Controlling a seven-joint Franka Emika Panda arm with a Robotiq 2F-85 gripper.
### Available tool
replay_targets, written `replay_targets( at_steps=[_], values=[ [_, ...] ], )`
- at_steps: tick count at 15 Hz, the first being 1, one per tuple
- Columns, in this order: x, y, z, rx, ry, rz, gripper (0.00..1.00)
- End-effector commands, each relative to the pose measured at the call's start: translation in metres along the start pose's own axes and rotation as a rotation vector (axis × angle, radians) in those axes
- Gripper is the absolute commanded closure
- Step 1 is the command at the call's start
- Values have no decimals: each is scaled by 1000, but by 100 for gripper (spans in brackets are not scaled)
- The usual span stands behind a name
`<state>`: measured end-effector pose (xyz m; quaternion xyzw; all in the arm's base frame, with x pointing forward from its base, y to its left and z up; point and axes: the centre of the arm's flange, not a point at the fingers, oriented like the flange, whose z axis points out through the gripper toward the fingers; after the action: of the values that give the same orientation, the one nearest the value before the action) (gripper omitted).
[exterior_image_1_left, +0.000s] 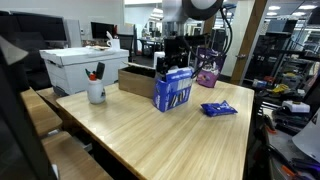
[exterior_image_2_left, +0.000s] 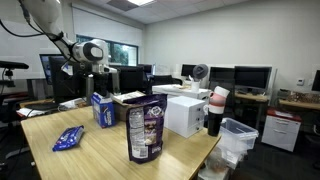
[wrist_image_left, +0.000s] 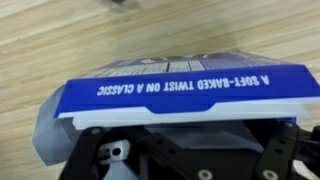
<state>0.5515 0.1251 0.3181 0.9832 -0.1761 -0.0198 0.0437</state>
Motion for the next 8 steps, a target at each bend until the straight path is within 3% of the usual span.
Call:
replay_targets(
  at_steps=[1, 8],
  values=[
    [2, 3, 5, -3, -39, -21, 0],
    [-11, 2, 13, -17, -56, -13, 0]
  ],
)
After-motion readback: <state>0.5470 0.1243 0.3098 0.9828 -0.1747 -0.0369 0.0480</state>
